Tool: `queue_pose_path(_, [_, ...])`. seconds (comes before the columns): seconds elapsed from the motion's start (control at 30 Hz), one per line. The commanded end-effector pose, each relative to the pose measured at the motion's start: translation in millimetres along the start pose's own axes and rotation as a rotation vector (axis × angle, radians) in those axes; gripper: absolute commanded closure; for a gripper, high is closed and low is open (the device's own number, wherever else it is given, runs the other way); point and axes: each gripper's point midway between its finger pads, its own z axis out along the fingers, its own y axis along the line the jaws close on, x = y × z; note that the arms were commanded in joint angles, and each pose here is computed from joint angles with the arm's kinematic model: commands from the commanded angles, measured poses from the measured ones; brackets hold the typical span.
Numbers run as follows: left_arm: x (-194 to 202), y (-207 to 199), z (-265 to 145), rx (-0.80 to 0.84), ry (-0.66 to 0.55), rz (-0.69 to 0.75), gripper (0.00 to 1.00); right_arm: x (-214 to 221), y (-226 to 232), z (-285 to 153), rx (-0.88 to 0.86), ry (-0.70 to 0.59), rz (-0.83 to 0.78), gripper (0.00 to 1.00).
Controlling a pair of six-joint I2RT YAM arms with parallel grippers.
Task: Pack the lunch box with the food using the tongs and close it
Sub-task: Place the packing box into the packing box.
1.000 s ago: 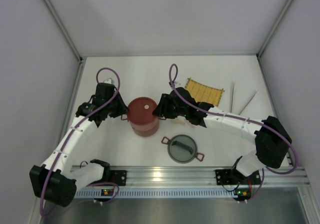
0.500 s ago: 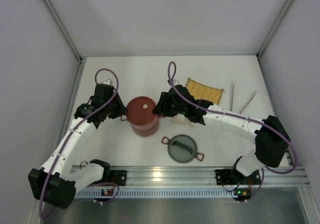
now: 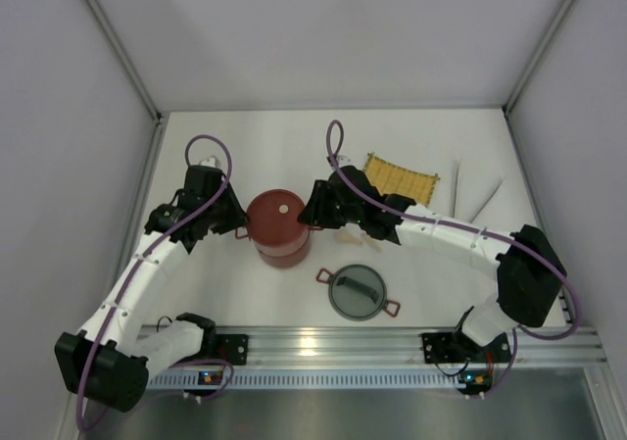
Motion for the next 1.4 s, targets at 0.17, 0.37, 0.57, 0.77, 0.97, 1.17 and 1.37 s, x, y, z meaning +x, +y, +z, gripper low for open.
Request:
queue_pose_path(0.17, [-16, -46, -18, 0.208, -0.059, -0.032, 1.00, 27, 19, 15, -0.082, 0.059, -0.064, 0.65])
queue_pose_path(0.37, [-17, -46, -19, 0.211, -0.063, -0.030, 1.00, 33, 13, 24, -0.071, 0.075, -0.076, 0.62])
queue_pose_path(0.57, [-20, -49, -23, 0.222, -0.070, -0.026, 1.00, 34, 12, 26, -0.072, 0.076, -0.083, 0.61])
queue_pose_path(0.77, [-24, -51, -27, 0.226, -0.079, -0.025, 1.00, 21, 20, 17, -0.070, 0.049, -0.101, 0.61])
queue_pose_path(0.97, [-27, -53, -34, 0.233, -0.089, -0.024, 1.00, 8, 29, 11, -0.069, 0.028, -0.121, 0.61])
queue_pose_path(1.17, [-25, -51, -36, 0.226, -0.088, -0.023, 1.00, 7, 30, 14, -0.068, 0.030, -0.121, 0.61])
queue_pose_path(1.37, [-22, -48, -34, 0.216, -0.080, -0.025, 1.00, 9, 29, 19, -0.065, 0.041, -0.124, 0.61])
